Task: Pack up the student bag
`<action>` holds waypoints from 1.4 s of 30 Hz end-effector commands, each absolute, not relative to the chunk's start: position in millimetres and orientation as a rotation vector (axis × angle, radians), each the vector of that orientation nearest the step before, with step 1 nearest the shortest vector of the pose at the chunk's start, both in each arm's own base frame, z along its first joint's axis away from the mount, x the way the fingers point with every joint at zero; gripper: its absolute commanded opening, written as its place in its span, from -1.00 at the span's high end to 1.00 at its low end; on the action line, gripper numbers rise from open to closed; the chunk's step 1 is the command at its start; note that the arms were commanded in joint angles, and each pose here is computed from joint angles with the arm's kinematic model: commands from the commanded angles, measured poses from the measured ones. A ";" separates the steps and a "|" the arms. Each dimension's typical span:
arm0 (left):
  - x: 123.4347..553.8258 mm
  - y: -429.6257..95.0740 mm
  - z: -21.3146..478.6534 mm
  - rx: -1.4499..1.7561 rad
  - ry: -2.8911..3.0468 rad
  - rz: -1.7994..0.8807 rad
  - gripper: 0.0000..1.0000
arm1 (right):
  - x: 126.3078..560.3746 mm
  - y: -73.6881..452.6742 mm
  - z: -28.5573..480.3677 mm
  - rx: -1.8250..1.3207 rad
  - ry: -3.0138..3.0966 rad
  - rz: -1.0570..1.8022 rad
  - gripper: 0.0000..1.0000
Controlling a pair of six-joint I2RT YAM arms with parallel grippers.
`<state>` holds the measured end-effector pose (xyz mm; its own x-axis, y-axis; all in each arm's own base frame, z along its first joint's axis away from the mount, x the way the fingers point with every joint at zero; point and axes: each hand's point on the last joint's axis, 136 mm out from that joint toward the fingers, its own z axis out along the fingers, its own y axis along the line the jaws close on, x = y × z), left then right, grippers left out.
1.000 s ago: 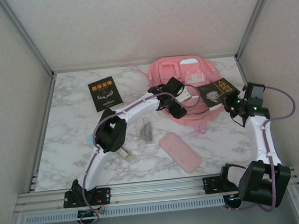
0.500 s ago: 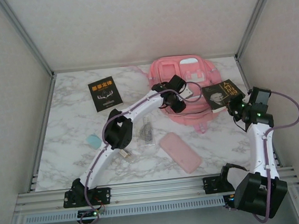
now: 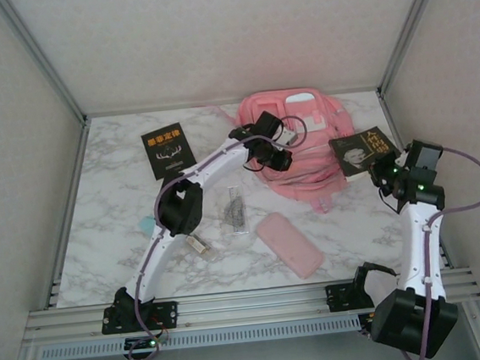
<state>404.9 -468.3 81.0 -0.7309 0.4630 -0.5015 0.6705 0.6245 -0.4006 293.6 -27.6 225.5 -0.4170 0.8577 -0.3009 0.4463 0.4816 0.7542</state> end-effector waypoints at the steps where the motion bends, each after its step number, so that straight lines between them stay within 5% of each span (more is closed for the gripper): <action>1: 438.1 -451.1 148.8 0.530 2.498 -1.024 1.00 | 292.2 -38.2 278.7 0.947 1.939 0.674 1.00; 8: 451.1 -445.8 202.1 0.372 2.421 -1.177 1.00 | 277.9 -45.8 289.4 0.942 1.921 0.572 1.00; 16: 459.2 -445.5 244.7 0.290 2.335 -1.319 1.00 | 294.7 -16.8 275.1 0.861 1.946 0.823 1.00; 27: 455.8 -442.4 271.0 0.281 2.292 -1.339 1.00 | 364.2 54.3 248.5 0.740 1.932 1.158 1.00; 42: 455.6 -432.4 276.1 0.267 2.300 -1.288 1.00 | 480.2 141.3 203.0 0.643 1.865 1.272 1.00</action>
